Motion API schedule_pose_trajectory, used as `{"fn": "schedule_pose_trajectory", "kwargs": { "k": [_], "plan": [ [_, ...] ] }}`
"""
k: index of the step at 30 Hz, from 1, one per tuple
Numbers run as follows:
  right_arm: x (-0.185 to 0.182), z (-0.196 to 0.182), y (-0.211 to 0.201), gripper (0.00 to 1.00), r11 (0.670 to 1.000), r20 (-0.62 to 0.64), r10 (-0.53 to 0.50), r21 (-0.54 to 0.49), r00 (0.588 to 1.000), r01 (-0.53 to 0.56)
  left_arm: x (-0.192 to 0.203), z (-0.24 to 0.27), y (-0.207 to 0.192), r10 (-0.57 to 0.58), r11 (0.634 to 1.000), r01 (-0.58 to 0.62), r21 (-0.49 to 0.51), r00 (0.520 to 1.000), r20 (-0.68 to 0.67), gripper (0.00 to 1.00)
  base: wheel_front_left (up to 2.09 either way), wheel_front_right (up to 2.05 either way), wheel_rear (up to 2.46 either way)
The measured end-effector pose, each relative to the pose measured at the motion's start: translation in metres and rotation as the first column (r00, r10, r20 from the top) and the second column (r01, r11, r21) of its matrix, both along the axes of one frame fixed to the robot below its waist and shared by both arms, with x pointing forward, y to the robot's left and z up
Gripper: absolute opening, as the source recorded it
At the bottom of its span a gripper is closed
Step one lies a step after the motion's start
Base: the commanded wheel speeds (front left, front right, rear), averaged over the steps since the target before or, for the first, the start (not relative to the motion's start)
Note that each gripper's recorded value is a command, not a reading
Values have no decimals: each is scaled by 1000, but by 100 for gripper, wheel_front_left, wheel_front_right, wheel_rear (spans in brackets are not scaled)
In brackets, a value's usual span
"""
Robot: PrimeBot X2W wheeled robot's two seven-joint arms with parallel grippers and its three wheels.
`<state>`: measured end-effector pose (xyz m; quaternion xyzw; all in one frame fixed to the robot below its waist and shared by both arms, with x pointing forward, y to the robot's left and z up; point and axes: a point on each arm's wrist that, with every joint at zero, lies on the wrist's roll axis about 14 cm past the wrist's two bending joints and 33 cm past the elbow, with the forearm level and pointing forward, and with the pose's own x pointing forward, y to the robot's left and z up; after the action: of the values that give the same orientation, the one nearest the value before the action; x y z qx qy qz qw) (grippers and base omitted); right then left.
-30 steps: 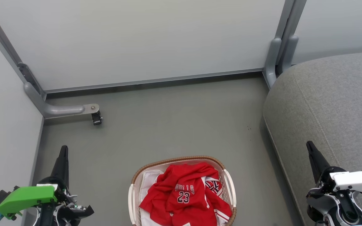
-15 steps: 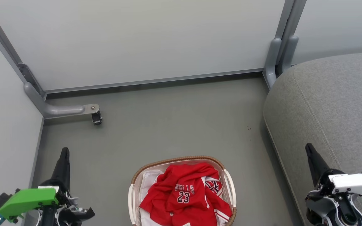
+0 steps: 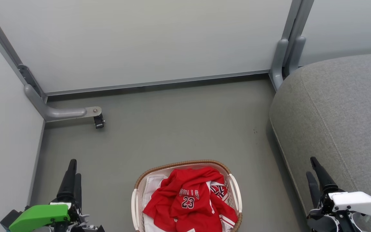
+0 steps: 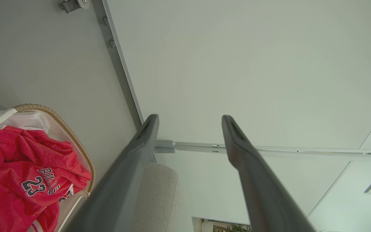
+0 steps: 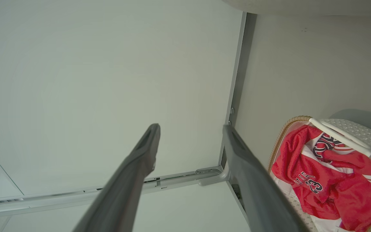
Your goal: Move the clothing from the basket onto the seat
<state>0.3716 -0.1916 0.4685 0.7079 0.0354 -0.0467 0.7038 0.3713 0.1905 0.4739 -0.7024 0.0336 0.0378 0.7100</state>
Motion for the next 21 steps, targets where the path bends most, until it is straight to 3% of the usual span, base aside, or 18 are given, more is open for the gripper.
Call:
{"fn": "schedule_pose_trajectory", "kwargs": {
  "k": [10,21],
  "plan": [
    [2,6,-3,100,989,14,-5,-147,1000,7,0,8,-3,-8,989,5,147,1000,16,100,0,0,0],
    [6,26,-1,100,916,64,25,-400,998,2,4,25,-14,-49,921,28,388,998,46,100,0,0,0]
  ]
}}
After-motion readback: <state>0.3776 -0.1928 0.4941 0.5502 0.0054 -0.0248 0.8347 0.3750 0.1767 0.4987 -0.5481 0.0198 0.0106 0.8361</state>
